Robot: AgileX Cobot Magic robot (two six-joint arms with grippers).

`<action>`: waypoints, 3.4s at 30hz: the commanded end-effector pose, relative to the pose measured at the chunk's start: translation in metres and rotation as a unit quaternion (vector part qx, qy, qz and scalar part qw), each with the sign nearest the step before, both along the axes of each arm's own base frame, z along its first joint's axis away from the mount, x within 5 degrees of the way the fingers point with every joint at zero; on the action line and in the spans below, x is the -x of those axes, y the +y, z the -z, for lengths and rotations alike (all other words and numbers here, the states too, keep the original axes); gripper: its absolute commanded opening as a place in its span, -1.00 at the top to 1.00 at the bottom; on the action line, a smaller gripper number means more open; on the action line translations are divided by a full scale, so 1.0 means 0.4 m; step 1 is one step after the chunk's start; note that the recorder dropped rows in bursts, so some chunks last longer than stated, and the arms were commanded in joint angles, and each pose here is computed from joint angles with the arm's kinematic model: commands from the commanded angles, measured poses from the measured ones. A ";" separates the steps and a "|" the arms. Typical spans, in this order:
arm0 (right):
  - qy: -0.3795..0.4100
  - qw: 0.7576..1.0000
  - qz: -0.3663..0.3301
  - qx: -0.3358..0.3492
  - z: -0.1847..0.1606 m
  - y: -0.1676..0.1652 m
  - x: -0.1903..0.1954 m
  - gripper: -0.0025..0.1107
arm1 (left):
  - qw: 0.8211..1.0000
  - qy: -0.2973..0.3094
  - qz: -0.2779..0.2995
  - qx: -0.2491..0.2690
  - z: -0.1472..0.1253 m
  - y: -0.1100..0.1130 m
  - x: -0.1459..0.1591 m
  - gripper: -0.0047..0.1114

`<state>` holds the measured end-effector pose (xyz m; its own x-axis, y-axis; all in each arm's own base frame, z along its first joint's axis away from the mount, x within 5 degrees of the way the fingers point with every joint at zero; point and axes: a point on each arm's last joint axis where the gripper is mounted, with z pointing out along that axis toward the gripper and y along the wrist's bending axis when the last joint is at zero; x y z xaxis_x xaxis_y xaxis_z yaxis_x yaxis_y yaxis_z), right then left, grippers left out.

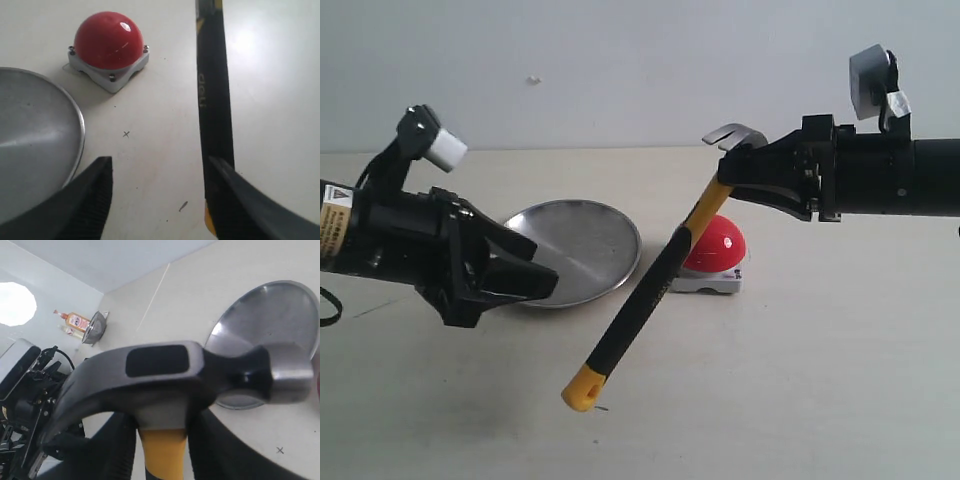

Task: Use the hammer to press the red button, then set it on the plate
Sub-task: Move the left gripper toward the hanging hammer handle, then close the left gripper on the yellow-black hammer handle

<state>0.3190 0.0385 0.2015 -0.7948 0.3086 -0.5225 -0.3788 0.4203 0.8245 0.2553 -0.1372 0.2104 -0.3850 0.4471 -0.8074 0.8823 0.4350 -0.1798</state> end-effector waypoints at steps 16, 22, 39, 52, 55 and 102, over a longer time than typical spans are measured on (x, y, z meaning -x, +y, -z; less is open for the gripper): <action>-0.017 0.999 0.005 -0.032 -0.032 0.002 -0.007 0.96 | 0.998 -0.021 0.024 -0.047 0.071 -0.130 0.002 -0.11; -0.016 0.999 0.008 -0.029 -0.031 0.001 -0.008 0.96 | 0.998 -0.020 0.035 -0.055 0.091 -0.133 0.000 -0.20; -0.005 1.000 0.025 -0.016 -0.023 -0.004 -0.014 0.96 | 0.993 -0.047 0.078 -0.070 0.095 -0.179 0.033 -0.20; -0.005 1.000 0.024 -0.018 -0.024 -0.003 -0.014 0.96 | 0.994 -0.028 0.054 -0.087 0.154 -0.241 0.004 -0.20; -0.005 1.000 0.024 -0.017 -0.024 -0.004 -0.014 0.96 | 0.994 -0.021 0.049 -0.090 0.168 -0.243 -0.002 -0.20; -0.004 1.000 0.025 -0.016 -0.023 -0.004 -0.014 0.96 | 0.997 0.016 0.021 -0.078 0.175 -0.258 -0.021 0.13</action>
